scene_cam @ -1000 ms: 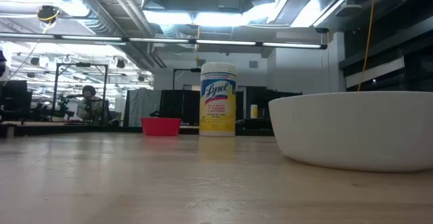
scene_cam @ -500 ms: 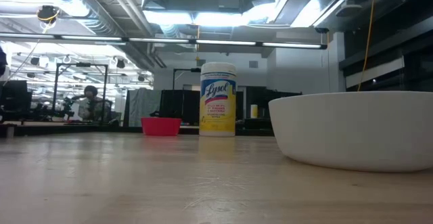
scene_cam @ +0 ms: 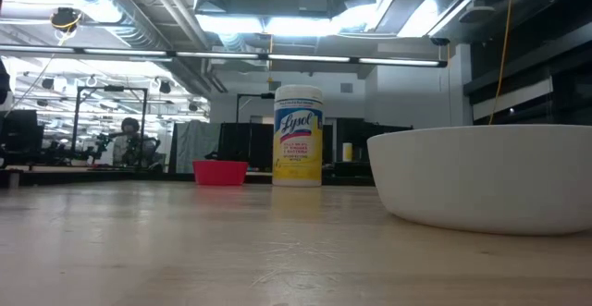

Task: Nest bowls inside each other
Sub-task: Stack the green bowl on top of the stacked bowls

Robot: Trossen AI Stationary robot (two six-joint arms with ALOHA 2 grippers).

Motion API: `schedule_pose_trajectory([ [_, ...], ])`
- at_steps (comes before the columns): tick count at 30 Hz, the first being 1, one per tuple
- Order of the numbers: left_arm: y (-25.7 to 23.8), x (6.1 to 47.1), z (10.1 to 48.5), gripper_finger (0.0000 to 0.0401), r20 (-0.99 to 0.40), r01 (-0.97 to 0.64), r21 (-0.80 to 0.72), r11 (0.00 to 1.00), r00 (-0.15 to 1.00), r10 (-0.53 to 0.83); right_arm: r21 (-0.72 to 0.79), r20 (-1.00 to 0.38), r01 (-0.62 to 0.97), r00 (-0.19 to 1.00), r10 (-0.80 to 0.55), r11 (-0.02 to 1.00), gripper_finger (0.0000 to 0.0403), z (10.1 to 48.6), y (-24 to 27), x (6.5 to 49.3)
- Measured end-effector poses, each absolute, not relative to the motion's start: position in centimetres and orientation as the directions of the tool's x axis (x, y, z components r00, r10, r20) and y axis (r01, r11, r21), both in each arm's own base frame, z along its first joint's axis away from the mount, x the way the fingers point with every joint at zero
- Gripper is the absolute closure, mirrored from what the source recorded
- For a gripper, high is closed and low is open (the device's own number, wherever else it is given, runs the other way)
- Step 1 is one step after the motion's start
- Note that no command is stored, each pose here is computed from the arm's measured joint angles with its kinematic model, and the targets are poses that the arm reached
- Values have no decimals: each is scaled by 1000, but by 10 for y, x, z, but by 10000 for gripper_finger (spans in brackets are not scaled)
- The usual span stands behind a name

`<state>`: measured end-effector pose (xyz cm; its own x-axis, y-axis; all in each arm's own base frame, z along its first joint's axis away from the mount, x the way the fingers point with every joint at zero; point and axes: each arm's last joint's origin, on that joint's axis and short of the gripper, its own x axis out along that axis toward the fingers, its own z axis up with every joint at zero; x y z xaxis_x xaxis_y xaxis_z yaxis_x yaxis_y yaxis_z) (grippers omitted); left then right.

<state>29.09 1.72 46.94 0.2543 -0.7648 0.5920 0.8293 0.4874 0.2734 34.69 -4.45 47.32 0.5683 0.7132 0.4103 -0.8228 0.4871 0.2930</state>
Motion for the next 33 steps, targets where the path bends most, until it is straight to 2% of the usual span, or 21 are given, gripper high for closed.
schedule_pose_trajectory([
  [8, 16, 293, 469, 399, 594, 826, 266, 498, 267, -759, 293, 420, -826, 564, 711, 482, 220, 474, -39, 348],
  [20, 18, 311, 456, 399, 598, 838, 198, 508, 308, -740, 294, 444, -818, 575, 687, 495, 247, 475, -38, 348],
  [33, 22, 317, 447, 399, 629, 854, 190, 484, 273, -728, 285, 453, -833, 554, 699, 475, 245, 476, -27, 349],
])
